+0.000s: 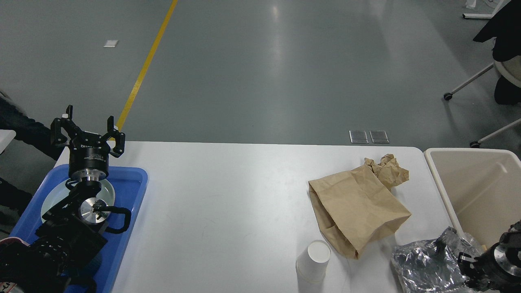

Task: Tidy desktop
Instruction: 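Lower the right gripper onto the crumpled foil package and grasp it, then lift the foil package into the white bin and release it, then reach the right gripper to the brown paper bag and grasp it, then lift the brown paper bag over the white bin and drop it, then move the right gripper down onto the white paper cup and grasp it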

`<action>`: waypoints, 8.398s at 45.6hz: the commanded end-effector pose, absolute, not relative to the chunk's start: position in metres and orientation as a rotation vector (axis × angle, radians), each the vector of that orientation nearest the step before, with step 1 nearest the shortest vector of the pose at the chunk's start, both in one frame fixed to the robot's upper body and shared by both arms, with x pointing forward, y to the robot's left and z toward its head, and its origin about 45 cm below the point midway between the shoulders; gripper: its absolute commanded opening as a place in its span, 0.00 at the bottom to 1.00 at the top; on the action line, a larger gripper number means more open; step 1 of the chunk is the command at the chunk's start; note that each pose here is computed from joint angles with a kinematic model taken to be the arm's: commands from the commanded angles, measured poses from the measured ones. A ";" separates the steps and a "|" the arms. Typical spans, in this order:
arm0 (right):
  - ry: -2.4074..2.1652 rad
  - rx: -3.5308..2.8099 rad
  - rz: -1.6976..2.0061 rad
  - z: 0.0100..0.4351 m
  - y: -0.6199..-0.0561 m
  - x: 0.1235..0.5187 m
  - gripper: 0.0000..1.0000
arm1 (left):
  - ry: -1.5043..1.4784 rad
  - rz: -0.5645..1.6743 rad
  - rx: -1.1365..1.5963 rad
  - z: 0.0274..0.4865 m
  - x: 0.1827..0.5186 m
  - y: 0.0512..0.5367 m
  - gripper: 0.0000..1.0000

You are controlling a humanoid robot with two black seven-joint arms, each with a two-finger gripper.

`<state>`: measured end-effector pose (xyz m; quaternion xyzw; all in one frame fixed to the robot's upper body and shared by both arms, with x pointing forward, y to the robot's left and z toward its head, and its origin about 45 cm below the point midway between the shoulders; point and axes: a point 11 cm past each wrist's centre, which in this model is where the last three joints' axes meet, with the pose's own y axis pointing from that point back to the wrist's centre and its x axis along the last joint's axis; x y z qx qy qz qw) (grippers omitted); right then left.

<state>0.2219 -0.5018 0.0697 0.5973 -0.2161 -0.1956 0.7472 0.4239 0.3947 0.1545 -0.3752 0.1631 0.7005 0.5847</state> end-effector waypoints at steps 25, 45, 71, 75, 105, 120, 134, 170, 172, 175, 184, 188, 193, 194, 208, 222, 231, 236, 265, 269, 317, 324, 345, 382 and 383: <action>-0.829 1.363 -0.384 0.207 -0.561 0.290 0.00 | 0.380 1.634 -0.875 0.154 0.424 0.395 0.96; -1.054 1.457 -0.231 0.320 -0.571 0.338 0.00 | 0.380 1.634 -0.875 0.154 0.424 0.395 0.96; -1.269 1.006 -0.100 0.201 -0.654 0.293 1.00 | 0.380 1.634 -0.875 0.154 0.424 0.395 0.96; -1.256 0.968 -0.075 0.190 -0.658 0.291 1.00 | 0.380 1.634 -0.875 0.154 0.424 0.395 0.96; -0.950 1.337 0.122 0.224 -0.487 0.409 1.00 | 0.382 1.633 -0.876 0.154 0.424 0.394 0.96; -0.533 1.501 0.186 0.287 -0.355 0.427 1.00 | 0.382 1.633 -0.876 0.154 0.424 0.394 0.96; -0.171 1.619 0.061 0.373 -0.290 0.398 1.00 | 0.380 1.634 -0.875 0.154 0.424 0.395 0.96; -0.526 1.665 -0.193 0.101 -0.343 0.348 1.00 | 0.382 1.633 -0.876 0.154 0.424 0.394 0.96; -0.543 1.660 -0.203 0.094 -0.346 0.345 1.00 | 0.382 1.633 -0.876 0.154 0.424 0.394 0.96; -0.551 1.653 -0.205 0.090 -0.348 0.344 1.00 | 0.382 1.633 -0.876 0.154 0.424 0.394 0.96; -0.547 1.663 -0.208 0.088 -0.343 0.342 0.76 | 0.382 1.633 -0.876 0.154 0.424 0.394 0.96; -0.577 1.700 -0.237 0.091 -0.336 0.346 0.74 | 0.382 1.633 -0.876 0.154 0.424 0.394 0.96; -0.620 1.745 -0.295 0.097 -0.331 0.347 0.54 | 0.382 1.633 -0.876 0.154 0.424 0.394 0.96; -0.615 1.748 -0.301 0.099 -0.331 0.346 0.41 | 0.382 1.633 -0.876 0.154 0.424 0.394 0.96; -0.567 1.797 -0.365 0.113 -0.328 0.339 0.00 | 0.382 1.633 -0.876 0.154 0.424 0.394 0.96; -0.600 1.826 -0.347 0.139 -0.331 0.348 0.00 | 0.382 1.633 -0.876 0.154 0.424 0.394 0.96; -0.663 1.906 -0.303 0.210 -0.342 0.364 0.00 | 0.382 1.633 -0.876 0.154 0.424 0.394 0.96; -0.699 1.969 -0.267 0.261 -0.355 0.377 0.00 | 0.382 1.633 -0.876 0.154 0.424 0.394 0.96; -1.259 1.371 -0.179 0.248 -0.571 0.351 0.00 | 0.382 1.632 -0.877 0.154 0.424 0.394 0.96; -1.275 1.262 -0.190 0.217 -0.591 0.327 0.00 | 0.382 1.632 -0.877 0.154 0.424 0.394 0.96; -0.490 1.636 0.054 0.308 -0.342 0.413 1.00 | 0.381 1.631 -0.877 0.155 0.424 0.395 0.96; -0.147 1.689 0.076 0.356 -0.257 0.394 1.00 | 0.381 1.631 -0.877 0.155 0.424 0.395 0.96; 0.194 1.709 -0.075 0.191 -0.189 0.330 1.00 | 0.382 1.630 -0.877 0.154 0.424 0.394 0.96; 0.231 1.746 -0.129 0.132 -0.172 0.307 1.00 | 0.382 1.630 -0.877 0.154 0.424 0.394 0.96; 0.231 1.746 -0.130 0.131 -0.172 0.307 1.00 | 0.382 1.630 -0.877 0.154 0.424 0.394 0.96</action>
